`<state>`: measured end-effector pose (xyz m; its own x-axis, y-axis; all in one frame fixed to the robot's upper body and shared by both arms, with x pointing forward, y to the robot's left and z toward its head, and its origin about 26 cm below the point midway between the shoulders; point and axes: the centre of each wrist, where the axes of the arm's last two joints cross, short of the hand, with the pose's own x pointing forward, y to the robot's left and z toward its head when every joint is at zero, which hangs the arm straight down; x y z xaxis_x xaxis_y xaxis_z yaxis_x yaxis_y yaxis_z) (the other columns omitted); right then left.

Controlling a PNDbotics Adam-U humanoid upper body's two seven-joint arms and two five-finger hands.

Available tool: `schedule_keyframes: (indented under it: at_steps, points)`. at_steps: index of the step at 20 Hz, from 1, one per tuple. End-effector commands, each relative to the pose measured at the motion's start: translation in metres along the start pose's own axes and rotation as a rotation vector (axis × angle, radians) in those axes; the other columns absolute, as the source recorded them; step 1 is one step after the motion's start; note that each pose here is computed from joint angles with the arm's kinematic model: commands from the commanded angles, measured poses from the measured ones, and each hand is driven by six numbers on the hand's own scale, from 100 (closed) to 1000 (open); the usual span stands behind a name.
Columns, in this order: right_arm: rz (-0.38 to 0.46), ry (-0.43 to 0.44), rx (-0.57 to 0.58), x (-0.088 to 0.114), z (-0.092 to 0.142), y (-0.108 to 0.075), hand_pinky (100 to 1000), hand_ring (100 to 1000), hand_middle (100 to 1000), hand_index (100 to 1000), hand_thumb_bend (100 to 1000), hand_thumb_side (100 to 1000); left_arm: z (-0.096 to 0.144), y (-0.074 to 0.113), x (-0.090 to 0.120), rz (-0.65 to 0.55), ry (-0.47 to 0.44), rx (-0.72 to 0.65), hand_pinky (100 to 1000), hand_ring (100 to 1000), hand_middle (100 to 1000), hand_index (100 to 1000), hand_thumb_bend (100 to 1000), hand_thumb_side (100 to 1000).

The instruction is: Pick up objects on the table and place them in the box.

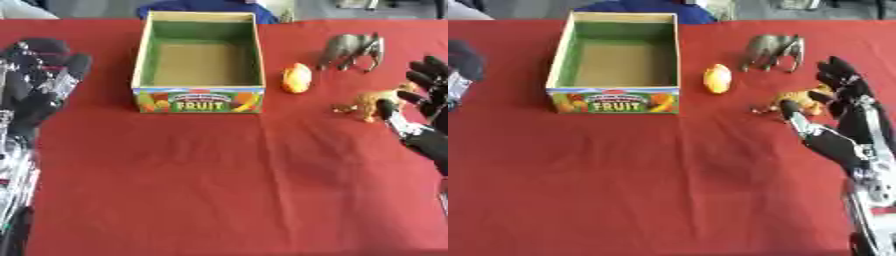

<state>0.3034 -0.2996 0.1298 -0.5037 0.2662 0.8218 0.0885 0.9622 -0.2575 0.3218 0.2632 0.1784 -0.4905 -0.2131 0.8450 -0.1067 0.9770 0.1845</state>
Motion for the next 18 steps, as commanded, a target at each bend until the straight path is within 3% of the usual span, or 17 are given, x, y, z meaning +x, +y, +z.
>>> schedule_keyframes:
  at_steps: [1,18]
  points:
    - [0.091,-0.024,0.021,0.005,-0.003,-0.020,816,938,869,954,452,151,-0.003,0.002,0.007,-0.011,-0.028,0.002,565,599,578,638,750,404]
    - [0.576,-0.077,0.258,0.007,-0.014,-0.111,830,923,865,937,452,148,0.000,0.006,0.003,-0.037,-0.013,-0.004,565,599,577,638,750,404]
